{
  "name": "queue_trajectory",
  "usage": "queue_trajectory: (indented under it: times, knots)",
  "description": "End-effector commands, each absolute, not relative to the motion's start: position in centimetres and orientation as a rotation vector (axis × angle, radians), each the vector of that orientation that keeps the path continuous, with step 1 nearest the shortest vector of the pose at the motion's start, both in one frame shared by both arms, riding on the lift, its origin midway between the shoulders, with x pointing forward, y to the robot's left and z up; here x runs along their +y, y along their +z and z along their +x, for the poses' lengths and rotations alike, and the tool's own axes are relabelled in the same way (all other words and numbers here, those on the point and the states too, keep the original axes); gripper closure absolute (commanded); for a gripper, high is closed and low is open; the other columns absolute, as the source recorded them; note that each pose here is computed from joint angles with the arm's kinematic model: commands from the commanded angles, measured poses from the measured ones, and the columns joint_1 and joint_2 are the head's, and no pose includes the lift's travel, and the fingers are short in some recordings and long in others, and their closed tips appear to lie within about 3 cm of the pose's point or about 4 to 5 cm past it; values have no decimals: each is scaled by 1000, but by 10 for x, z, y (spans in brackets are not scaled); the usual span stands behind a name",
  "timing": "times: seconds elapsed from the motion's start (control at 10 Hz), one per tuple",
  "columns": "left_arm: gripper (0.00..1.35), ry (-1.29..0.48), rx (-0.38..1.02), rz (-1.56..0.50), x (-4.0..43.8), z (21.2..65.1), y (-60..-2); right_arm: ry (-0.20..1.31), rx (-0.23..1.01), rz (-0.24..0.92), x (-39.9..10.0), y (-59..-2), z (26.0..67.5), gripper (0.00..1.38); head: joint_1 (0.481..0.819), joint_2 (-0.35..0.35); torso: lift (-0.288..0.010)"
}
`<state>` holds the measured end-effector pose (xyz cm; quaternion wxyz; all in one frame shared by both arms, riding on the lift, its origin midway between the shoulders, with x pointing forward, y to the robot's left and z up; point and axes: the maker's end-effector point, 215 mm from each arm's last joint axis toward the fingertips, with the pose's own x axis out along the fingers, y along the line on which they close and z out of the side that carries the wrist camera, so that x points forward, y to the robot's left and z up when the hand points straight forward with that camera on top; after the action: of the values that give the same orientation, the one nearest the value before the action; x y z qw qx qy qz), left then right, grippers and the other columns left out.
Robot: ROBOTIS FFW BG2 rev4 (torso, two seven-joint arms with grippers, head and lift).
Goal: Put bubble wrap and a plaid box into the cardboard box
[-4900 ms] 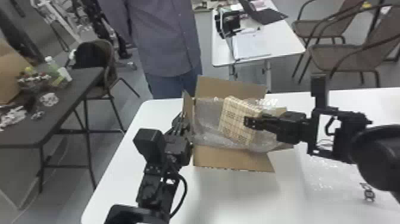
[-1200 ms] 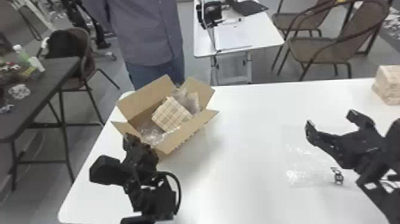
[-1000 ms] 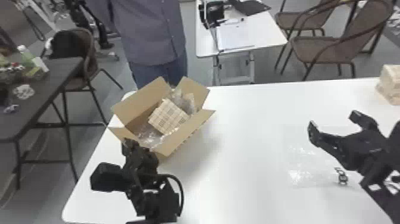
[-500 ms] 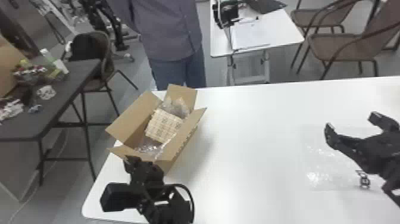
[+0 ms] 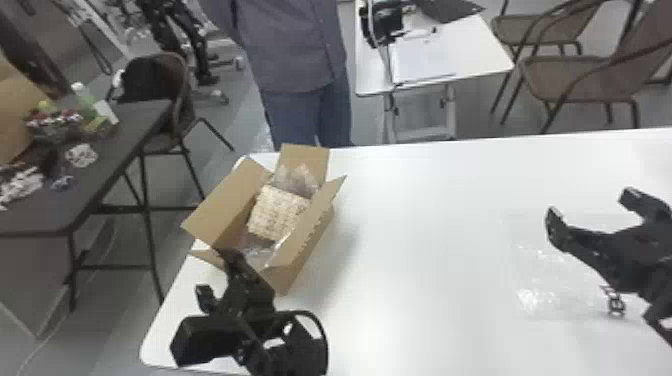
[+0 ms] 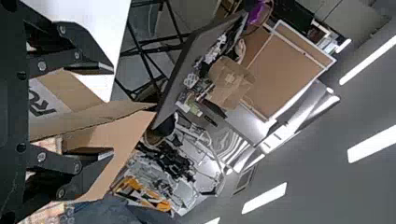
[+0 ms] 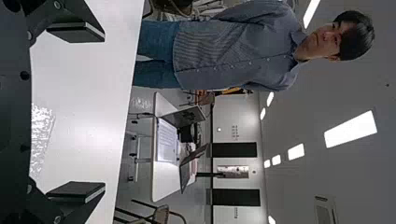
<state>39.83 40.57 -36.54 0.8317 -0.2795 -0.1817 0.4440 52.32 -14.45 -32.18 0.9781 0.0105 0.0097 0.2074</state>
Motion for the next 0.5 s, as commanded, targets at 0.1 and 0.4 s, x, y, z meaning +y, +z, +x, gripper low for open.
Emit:
queue_trajectory:
  times: [0.1, 0.4]
  knots:
    - [9, 963, -560, -361, 445, 372, -307, 421, 19, 20, -143, -321, 523, 168, 695, 314, -107]
    - [12, 846, -615, -74, 441, 362, -236, 385, -36, 18, -148, -308, 519, 168, 695, 350, -107]
